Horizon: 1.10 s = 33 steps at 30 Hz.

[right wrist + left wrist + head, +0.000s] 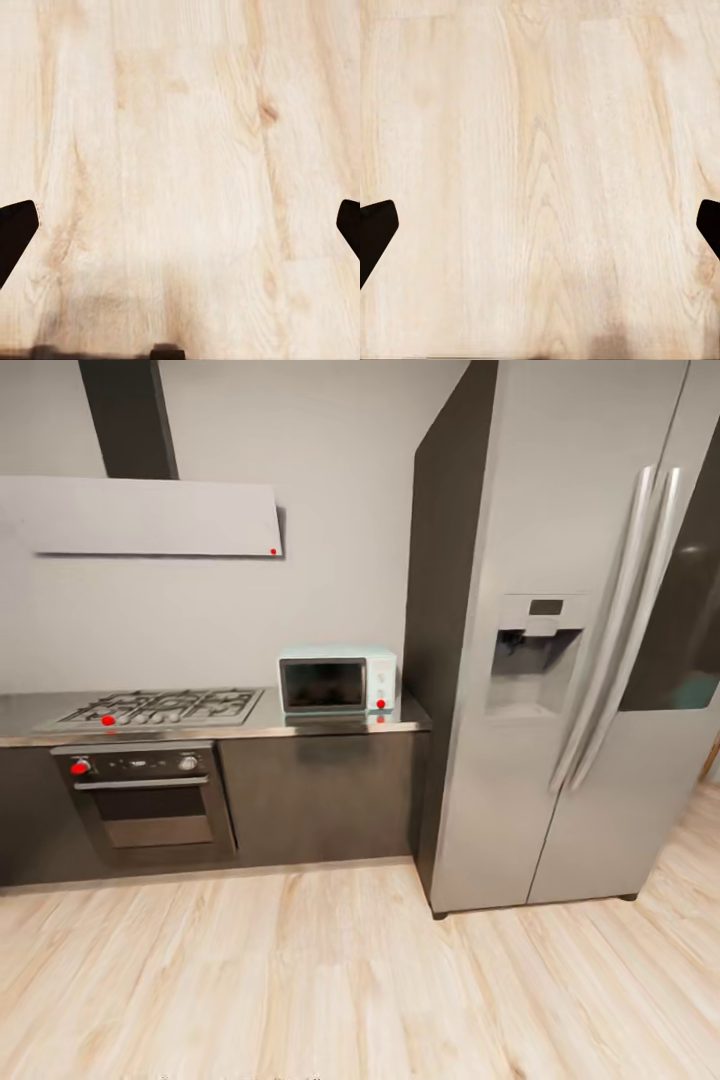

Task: Pick up the poster from the kitchen countertop and hang it on one of the wall nails in the kitchen.

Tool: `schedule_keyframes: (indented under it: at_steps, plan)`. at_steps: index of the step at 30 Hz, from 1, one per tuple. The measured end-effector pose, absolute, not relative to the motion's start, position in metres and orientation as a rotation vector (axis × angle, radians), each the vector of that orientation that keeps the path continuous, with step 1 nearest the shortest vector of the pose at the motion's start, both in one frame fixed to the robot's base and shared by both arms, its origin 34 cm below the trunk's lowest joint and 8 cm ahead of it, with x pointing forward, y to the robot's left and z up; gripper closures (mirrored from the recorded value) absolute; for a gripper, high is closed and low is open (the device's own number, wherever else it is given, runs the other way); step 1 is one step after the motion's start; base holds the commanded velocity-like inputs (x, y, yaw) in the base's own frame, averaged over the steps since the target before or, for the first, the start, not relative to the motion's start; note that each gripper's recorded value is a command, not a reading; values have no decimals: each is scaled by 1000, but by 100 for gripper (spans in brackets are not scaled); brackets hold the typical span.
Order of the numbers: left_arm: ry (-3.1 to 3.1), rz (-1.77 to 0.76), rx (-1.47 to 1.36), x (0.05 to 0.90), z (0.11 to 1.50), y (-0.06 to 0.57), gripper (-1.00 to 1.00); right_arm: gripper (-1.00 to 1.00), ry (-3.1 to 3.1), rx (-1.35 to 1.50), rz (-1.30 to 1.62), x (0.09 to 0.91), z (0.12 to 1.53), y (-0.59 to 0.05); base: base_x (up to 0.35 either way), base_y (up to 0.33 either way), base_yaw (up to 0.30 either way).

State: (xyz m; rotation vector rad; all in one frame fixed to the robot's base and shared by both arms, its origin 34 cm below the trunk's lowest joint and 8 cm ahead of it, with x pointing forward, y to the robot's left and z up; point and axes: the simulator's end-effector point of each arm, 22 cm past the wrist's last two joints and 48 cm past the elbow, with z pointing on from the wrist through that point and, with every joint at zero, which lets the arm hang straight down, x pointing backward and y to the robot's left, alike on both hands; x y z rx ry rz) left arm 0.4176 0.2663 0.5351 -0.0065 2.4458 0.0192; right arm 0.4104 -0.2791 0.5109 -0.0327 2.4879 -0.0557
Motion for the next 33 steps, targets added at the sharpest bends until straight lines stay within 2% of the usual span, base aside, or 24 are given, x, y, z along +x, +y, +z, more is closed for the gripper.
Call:
schedule_keyframes:
  at_steps: [29,33]
  plan:
    - [2446,20,-7,418,535,267,-100,-100,2489,-33,-56,410,511,-279,0,0,297]
    - [2446,20,-7,418,535,267,-100,-100,2490,-34,-55,410,510,-279,0,128,220]
